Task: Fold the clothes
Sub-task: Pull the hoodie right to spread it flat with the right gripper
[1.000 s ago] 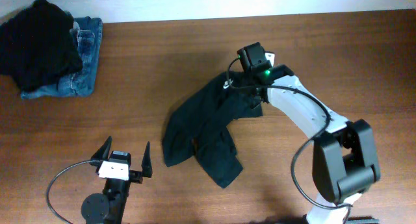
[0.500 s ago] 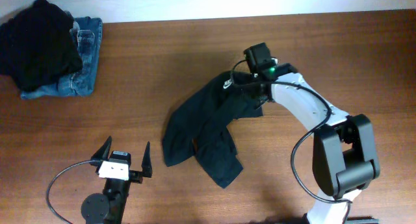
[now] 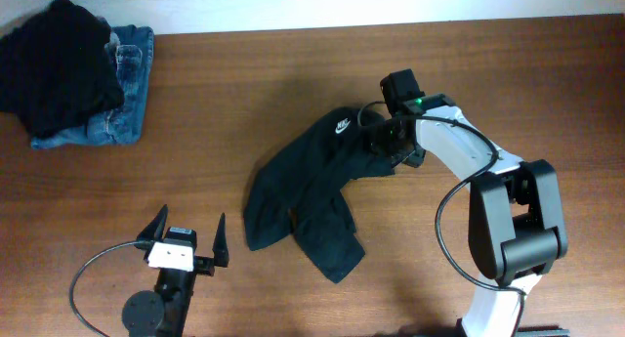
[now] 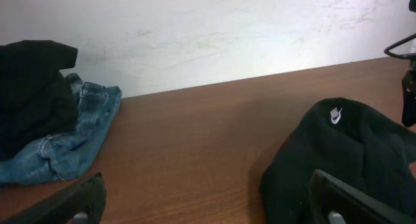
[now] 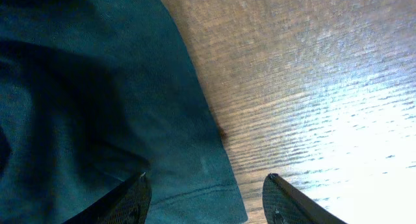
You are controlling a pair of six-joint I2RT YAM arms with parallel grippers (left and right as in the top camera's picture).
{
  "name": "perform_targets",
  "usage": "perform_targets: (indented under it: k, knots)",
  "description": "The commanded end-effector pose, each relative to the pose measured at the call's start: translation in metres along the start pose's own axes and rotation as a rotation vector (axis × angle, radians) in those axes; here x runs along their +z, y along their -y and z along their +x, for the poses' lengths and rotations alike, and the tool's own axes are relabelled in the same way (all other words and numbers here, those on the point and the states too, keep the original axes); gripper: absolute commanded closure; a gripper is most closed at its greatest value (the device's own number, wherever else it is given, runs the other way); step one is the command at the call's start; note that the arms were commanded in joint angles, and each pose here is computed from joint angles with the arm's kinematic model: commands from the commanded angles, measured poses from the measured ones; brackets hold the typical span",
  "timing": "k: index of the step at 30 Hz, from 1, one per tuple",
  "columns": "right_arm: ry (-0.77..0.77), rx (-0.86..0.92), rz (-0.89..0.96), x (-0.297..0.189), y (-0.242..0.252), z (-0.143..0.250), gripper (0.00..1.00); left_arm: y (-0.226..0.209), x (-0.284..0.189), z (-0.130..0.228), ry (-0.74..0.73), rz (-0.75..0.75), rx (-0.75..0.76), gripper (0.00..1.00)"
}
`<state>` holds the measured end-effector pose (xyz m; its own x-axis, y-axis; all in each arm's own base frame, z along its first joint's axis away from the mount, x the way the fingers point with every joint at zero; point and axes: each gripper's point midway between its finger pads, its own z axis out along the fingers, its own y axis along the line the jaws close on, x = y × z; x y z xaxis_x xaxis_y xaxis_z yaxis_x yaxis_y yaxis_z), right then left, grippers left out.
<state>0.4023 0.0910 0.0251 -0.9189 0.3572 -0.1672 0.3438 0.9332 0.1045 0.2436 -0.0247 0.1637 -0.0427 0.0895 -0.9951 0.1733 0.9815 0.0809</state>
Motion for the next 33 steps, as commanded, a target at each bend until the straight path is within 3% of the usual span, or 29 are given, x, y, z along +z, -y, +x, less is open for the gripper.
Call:
perform_targets:
  k: [1,17,27,33]
  knots:
    - [-0.037,0.030,0.019,0.011,0.008,0.010,0.40,0.000,0.000,0.001,0.002,-0.002,0.013,0.01]
    - [-0.135,0.066,-0.061,0.025,0.001,0.039,0.41,0.000,0.000,0.001,0.002,-0.002,0.013,0.01]
    - [-0.127,0.073,-0.082,0.029,-0.002,0.039,0.71,0.000,0.000,0.001,0.002,-0.002,0.013,0.01]
    - [-0.110,0.083,-0.094,0.029,-0.005,0.034,0.81,0.000,0.000,0.001,0.002,-0.002,0.013,0.01]
